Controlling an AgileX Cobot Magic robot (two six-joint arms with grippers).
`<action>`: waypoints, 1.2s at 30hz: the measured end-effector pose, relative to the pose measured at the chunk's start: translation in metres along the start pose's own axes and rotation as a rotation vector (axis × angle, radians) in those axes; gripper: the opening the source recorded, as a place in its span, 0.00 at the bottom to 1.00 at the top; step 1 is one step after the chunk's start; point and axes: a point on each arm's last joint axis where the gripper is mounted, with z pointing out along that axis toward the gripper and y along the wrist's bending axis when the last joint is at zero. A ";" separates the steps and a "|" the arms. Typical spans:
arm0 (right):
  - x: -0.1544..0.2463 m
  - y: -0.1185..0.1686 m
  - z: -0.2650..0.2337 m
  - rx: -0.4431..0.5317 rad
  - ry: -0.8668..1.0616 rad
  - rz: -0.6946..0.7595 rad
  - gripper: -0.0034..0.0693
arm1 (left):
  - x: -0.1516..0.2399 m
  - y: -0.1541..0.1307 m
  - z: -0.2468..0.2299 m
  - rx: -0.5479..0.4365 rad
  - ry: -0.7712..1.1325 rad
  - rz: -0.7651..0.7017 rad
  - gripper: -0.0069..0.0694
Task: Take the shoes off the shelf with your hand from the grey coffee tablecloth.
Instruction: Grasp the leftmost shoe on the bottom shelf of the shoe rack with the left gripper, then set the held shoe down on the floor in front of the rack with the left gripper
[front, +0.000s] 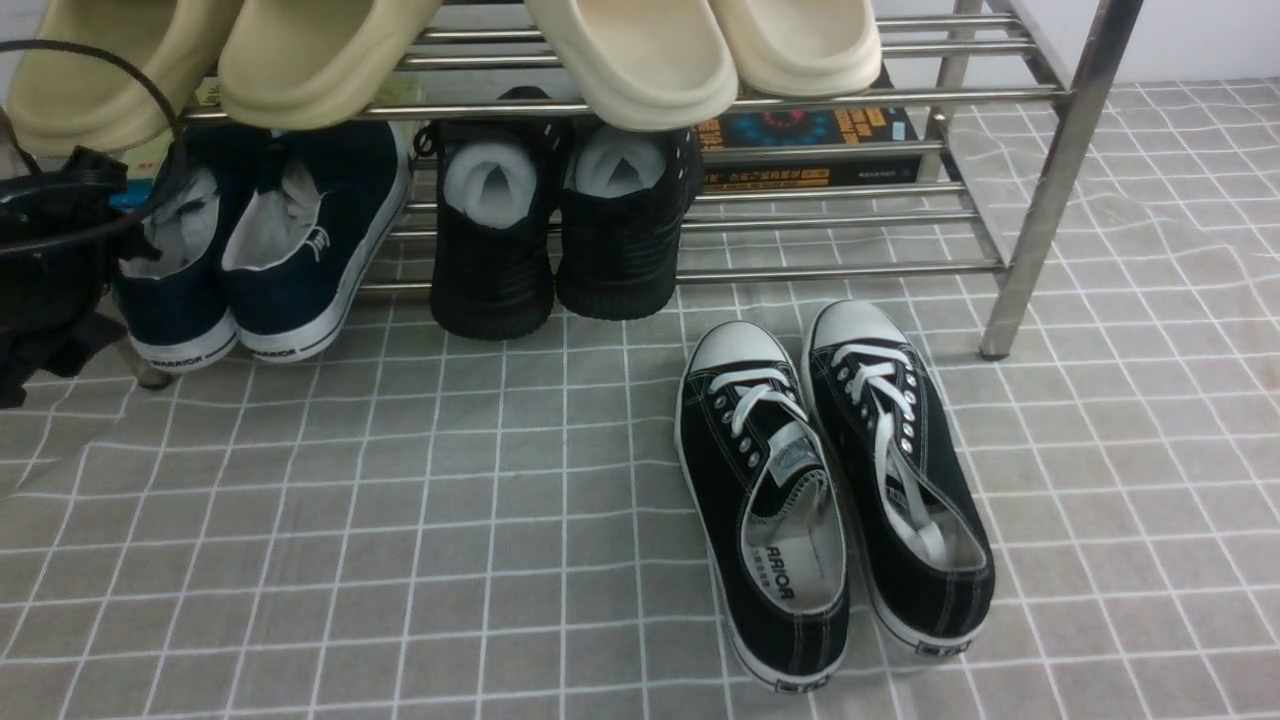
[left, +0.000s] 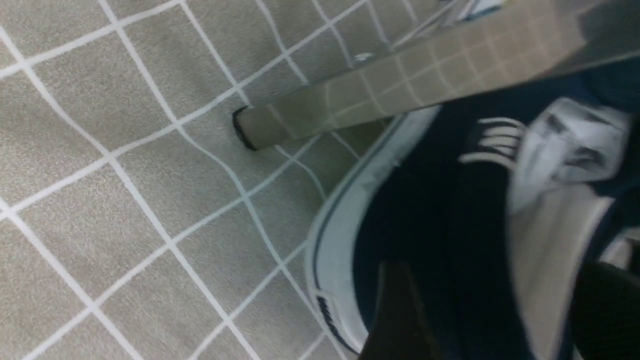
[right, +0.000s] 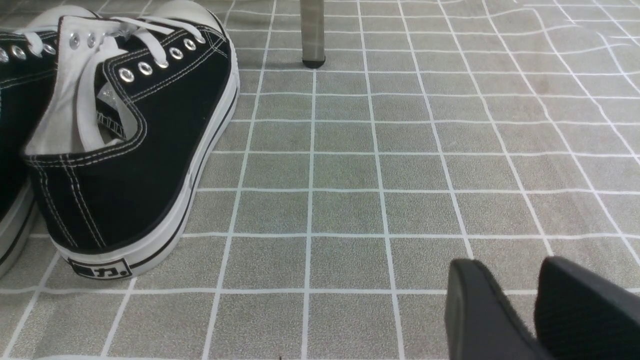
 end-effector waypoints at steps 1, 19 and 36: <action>0.000 0.000 0.000 0.000 0.000 0.000 0.33 | 0.001 0.003 0.009 -0.011 0.000 -0.009 0.71; 0.000 0.000 0.000 0.000 0.000 0.000 0.33 | 0.009 0.014 0.011 -0.102 0.112 0.026 0.16; 0.000 0.000 0.000 0.003 0.000 0.001 0.34 | -0.006 0.037 -0.078 -0.405 0.144 0.233 0.16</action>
